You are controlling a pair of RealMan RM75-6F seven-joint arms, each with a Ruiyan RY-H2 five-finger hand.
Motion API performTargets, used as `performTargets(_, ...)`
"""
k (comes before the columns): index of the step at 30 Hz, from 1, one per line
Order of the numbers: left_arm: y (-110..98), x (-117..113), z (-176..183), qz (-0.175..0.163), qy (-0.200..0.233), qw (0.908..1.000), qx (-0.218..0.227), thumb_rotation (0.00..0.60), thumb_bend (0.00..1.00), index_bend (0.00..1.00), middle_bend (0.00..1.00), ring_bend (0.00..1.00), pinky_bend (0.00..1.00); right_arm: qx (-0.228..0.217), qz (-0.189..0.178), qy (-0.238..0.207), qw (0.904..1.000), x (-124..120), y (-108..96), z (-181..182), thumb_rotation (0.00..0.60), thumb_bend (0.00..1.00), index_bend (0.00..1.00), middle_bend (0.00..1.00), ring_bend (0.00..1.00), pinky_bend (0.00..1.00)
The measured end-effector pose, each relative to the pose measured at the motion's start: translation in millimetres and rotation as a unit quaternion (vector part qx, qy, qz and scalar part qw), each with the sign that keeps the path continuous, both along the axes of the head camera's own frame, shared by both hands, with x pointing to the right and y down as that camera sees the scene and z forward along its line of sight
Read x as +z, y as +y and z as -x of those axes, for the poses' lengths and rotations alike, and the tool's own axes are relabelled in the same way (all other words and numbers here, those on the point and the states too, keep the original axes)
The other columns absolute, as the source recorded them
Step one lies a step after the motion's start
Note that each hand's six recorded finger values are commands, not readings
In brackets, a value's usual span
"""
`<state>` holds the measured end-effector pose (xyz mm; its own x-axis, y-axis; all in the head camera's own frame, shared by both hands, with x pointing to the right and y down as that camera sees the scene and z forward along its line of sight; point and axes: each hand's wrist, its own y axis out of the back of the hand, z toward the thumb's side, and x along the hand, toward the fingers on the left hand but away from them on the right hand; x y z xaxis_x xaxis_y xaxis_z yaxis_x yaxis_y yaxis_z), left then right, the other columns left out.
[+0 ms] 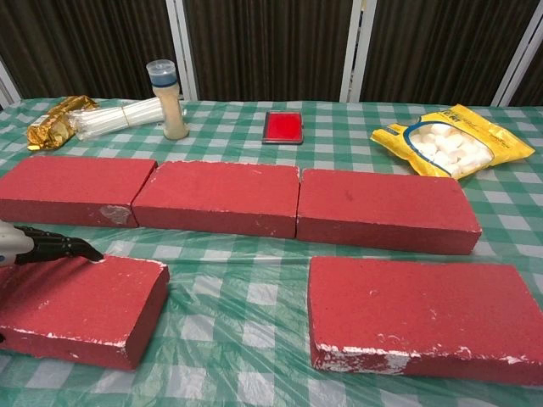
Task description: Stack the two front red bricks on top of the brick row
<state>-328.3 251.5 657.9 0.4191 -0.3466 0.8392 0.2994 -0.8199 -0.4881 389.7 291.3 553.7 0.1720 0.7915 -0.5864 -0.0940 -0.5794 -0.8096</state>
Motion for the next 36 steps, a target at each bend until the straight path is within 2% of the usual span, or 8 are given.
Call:
performTargets(11, -8, -11, -1, -0.019, 0.038, 0.9986, -0.031, 0.6, 0.67, 0.84, 1.0, 1.0, 1.0, 0.002, 0.0, 0.0, 1.0, 0, -1, -1, 0.559, 0.18, 0.0, 0.0, 0.0, 0.0)
performTargets(17, -22, -26, 0, -0.045, 0.071, 0.9948, -0.058, 0.6, 0.67, 0.84, 1.0, 1.0, 1.0, 0.002, 0.001, 0.001, 1.0, 1, -1, -1, 0.56, 0.18, 0.0, 0.0, 0.0, 0.0)
performTargets(22, -46, -39, -7, -0.085, 0.096, 0.9893, -0.069, 0.6, 0.67, 0.84, 1.0, 1.0, 1.0, 0.002, 0.001, 0.004, 1.0, 2, -2, -2, 0.56, 0.18, 0.0, 0.0, 0.0, 0.0)
performTargets(27, -74, -40, -17, -0.113, 0.104, 0.9854, -0.074, 0.6, 0.66, 0.84, 1.0, 1.0, 1.0, 0.004, 0.002, 0.007, 1.0, 4, -4, -2, 0.559, 0.18, 0.0, 0.0, 0.0, 0.0)
performTargets(36, -123, -16, -43, -0.111, 0.084, 0.9877, -0.071, 0.6, 0.66, 0.84, 1.0, 1.0, 1.0, 0.016, -0.002, 0.016, 0.9997, 9, -12, -6, 0.56, 0.17, 0.0, 0.0, 0.0, 0.0)
